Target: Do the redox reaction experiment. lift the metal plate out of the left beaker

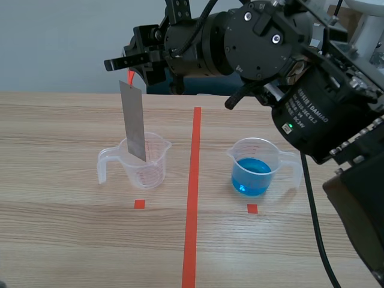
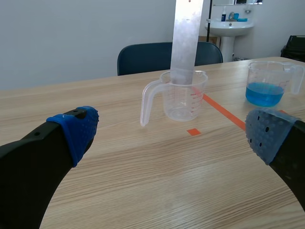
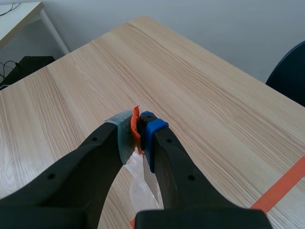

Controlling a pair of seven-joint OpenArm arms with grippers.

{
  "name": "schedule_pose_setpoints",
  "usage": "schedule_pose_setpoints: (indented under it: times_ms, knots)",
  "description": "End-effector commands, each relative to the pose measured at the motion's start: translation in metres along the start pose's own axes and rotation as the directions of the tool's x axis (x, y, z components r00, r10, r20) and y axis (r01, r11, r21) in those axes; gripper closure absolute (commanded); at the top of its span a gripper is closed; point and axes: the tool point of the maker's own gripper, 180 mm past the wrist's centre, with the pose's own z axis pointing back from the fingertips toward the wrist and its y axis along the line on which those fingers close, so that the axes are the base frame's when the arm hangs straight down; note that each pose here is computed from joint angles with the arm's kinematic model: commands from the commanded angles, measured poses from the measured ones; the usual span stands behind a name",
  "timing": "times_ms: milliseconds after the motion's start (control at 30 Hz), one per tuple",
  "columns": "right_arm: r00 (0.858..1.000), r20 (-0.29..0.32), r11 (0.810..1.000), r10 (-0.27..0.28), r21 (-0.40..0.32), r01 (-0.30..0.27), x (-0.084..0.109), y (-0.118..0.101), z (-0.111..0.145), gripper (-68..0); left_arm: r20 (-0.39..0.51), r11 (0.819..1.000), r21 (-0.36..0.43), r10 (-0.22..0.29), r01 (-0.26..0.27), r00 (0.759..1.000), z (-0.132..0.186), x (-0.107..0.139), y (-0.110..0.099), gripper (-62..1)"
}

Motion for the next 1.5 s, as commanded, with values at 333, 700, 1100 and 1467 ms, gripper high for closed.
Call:
schedule_pose_setpoints:
  times_ms: [333, 700, 1100, 1467]
  knots:
    - [0.991, 0.102, 0.995, 0.087, 0.036, -0.091, 0.048, 0.005, 0.018, -0.4, 0.036, 1.0, 0.004, -0.006, 0.006, 0.999, -0.004, 0.007, 0.001, -62.3]
    - [0.986, 0.13, 0.991, 0.107, 0.071, -0.117, 0.065, 0.006, 0.024, -0.4, 0.036, 1.0, 0.004, -0.006, 0.006, 0.999, -0.004, 0.007, 0.001, -62.3]
    - [0.99, 0.116, 0.988, 0.079, 0.121, -0.093, 0.061, 0.013, 0.025, -0.4, 0.037, 1.0, 0.004, -0.006, 0.006, 0.999, -0.004, 0.007, 0.001, -62.3]
    - [0.995, 0.091, 0.987, 0.047, 0.151, -0.061, 0.058, 0.017, 0.026, -0.4, 0.036, 1.0, 0.004, -0.006, 0.006, 0.999, -0.004, 0.007, 0.001, -62.3]
